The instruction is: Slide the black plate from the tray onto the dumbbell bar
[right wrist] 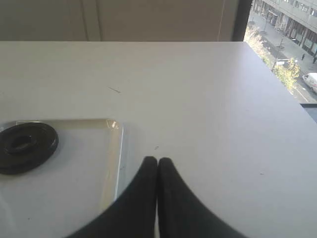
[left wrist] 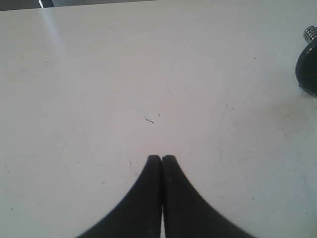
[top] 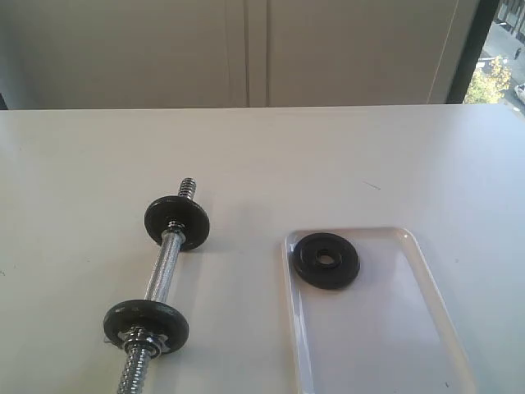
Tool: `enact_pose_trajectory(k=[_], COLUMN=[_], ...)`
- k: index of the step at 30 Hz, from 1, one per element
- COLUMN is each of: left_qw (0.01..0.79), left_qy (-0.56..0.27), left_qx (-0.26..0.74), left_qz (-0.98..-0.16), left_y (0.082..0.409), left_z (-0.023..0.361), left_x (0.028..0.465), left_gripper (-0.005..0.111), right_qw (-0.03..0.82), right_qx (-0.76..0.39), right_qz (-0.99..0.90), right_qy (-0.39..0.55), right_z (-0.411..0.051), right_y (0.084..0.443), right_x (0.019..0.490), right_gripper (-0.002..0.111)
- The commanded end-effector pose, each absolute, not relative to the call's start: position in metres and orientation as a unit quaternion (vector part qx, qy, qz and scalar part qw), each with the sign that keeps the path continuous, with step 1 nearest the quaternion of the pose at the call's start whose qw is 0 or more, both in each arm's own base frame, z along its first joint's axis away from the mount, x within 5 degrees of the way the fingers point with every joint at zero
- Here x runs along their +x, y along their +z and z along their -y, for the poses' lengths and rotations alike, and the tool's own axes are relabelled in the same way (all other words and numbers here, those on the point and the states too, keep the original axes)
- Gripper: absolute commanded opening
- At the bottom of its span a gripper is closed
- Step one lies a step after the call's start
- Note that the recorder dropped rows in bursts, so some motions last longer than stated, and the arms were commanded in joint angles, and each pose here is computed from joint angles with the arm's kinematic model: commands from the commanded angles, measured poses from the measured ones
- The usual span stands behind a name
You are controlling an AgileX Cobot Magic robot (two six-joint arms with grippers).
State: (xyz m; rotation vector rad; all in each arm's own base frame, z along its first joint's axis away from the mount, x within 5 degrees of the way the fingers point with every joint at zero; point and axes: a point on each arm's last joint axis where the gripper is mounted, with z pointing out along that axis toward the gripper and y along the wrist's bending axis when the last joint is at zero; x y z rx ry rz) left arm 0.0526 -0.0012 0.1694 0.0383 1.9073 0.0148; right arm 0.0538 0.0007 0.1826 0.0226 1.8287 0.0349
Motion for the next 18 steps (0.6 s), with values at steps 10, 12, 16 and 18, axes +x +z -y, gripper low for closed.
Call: enact_pose_trajectory(k=[10,12,16,18], left_qw=[0.581,0.581,0.581,0.581], left_qy=[0.003,0.003,0.003,0.003], left_qx=[0.014,0.014,0.014,0.014], left_qz=[-0.814,-0.814,-0.814,-0.814], left_y=[0.1689,0.1689,0.1689,0.1689], left_z=[0.0014,0.0014,0.0014,0.0014], left_x=[0.0526,0.0526,0.0526,0.0526], left_gripper=[0.0,0.0,0.0,0.0], right_qw=[0.613,0.613,0.613,0.613], right_qx=[-0.006,-0.009,-0.009,-0.009], right_qz=[-0.789,-0.789,-0.789,-0.789], right_qy=[0.029,0.031,0.031,0.031], right_z=[-0.0029,-0.0033,-0.0033,-0.0033], right_y=[0.1829,0.1829,0.1829,0.1829], right_x=[0.0536,0.0536,0.0536,0.0536], right_gripper=[0.0,0.0,0.0,0.0])
